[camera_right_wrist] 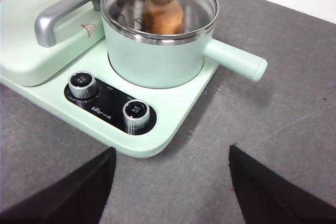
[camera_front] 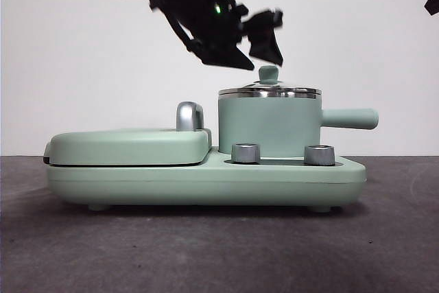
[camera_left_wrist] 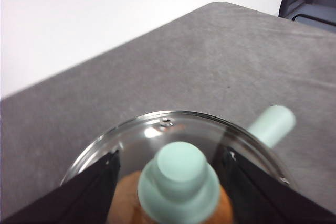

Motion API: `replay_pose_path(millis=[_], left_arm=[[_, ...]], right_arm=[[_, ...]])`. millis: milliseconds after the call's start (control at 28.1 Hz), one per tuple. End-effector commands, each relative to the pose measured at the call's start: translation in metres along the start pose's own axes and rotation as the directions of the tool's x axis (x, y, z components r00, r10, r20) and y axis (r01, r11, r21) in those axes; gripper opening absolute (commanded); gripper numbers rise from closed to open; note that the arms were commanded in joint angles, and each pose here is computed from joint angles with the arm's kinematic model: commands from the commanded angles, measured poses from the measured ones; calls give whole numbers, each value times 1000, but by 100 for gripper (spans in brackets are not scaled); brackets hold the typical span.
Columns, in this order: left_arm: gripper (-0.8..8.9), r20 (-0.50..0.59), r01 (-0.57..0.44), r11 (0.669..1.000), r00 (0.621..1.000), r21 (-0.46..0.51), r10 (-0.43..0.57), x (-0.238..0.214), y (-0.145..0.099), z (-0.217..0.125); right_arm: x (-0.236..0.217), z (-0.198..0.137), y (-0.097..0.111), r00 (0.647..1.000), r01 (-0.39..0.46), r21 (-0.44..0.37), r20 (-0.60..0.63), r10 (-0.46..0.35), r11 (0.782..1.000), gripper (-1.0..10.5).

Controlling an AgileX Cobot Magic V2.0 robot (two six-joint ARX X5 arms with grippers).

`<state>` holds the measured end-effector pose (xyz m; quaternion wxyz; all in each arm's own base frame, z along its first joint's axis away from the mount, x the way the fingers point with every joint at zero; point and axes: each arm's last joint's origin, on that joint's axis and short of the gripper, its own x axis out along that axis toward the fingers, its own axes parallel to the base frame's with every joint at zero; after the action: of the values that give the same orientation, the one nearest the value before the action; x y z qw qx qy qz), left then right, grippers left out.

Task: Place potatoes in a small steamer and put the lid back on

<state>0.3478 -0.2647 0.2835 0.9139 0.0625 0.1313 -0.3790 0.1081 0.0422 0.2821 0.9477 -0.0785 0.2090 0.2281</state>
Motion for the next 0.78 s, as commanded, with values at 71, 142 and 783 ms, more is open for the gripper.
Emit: replay_pose_path(millis=[71,142,783], left_arm=[[315,-7,-8,993,1000,-114,7,-27,2,24],[314,-52,-24,990,999,-141,16,-38,6,27],[312,-146,-143,957,983,-253,108,-160,25,-35]], right_arm=[[1,0,1,1000,-7,-11,2,7,1000,334],[1,0,1,1000,-8,-11,2,8,1000,334],[11,-3,0,997,-21,1,-70,21,1000,334]])
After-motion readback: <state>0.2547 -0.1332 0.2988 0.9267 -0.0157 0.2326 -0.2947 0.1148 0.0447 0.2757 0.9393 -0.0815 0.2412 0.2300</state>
